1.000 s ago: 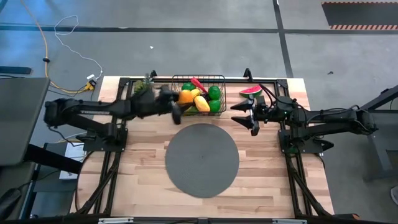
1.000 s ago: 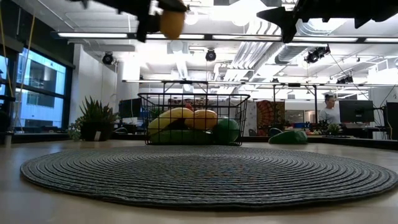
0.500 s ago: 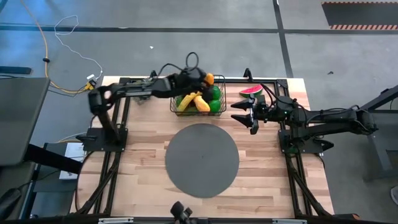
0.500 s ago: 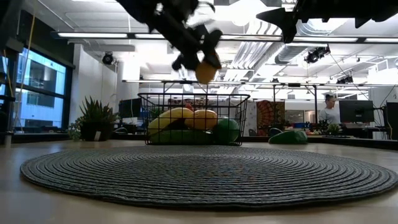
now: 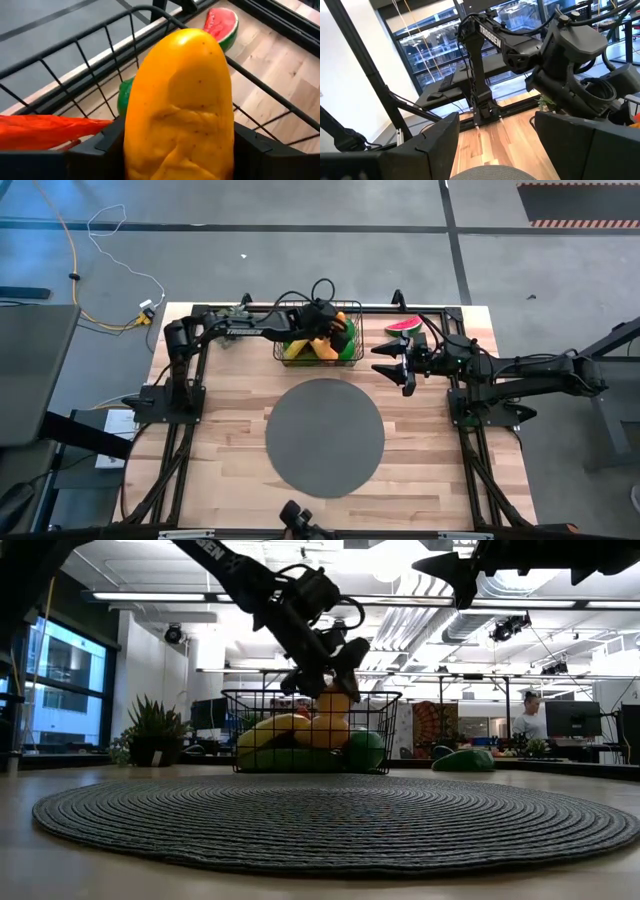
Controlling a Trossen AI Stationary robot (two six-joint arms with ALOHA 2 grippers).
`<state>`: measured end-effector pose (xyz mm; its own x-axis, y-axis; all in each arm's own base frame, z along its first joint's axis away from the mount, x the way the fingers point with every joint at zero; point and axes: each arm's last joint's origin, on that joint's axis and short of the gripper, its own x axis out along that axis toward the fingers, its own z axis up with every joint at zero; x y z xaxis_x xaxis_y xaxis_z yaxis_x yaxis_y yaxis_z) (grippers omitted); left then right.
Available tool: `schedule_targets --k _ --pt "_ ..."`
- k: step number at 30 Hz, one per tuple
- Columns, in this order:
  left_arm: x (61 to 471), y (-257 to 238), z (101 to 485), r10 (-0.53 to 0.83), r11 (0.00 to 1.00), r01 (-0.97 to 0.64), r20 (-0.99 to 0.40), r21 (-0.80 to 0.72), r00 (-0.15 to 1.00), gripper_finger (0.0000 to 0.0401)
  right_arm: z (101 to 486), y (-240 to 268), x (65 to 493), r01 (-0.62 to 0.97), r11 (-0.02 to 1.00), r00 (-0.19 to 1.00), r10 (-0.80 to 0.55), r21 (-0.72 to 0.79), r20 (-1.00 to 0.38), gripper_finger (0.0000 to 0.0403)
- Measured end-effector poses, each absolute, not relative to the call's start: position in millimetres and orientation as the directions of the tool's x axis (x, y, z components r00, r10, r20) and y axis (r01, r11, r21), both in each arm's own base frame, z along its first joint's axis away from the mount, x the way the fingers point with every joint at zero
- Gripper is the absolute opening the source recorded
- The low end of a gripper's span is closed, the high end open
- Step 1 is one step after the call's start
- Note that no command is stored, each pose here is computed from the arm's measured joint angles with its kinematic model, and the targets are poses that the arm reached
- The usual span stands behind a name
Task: Build produce basket
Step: Put the yellow mango into the black wire basket, then put the green watermelon into the black wire basket
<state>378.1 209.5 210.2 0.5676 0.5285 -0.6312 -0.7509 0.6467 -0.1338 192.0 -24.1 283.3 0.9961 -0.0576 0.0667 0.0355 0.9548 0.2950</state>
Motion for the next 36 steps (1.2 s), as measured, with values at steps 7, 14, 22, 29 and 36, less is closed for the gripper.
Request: schedule_targets --k 7,14,22,29,36 --pt "378.2 211.2 212.0 0.574 0.652 -0.756 -0.609 -0.065 0.547 0.0239 283.3 -24.1 192.0 0.036 0.954 0.996 -0.058 0.296 0.067 0.0243" --pt "376.2 215.2 212.3 0.584 0.645 -0.762 -0.605 -0.058 0.541 0.0286 283.2 -24.1 192.0 0.036 0.955 0.996 -0.058 0.295 0.066 0.0243" --pt "366.7 222.7 217.4 0.584 0.64 -0.767 -0.618 -0.048 0.526 0.0313 283.2 -24.1 192.0 0.036 0.954 0.996 -0.058 0.298 0.066 0.0243" --pt "336.3 225.8 287.7 0.642 0.651 -0.756 -0.482 -0.067 0.596 0.0314 283.4 -24.1 192.0 0.036 0.954 0.996 -0.059 0.298 0.068 0.0243" --pt "283.7 193.1 371.5 0.677 0.668 -0.719 -0.244 -0.194 0.695 0.031 284.0 -24.1 192.0 0.034 0.955 0.996 -0.058 0.294 0.074 0.0243"
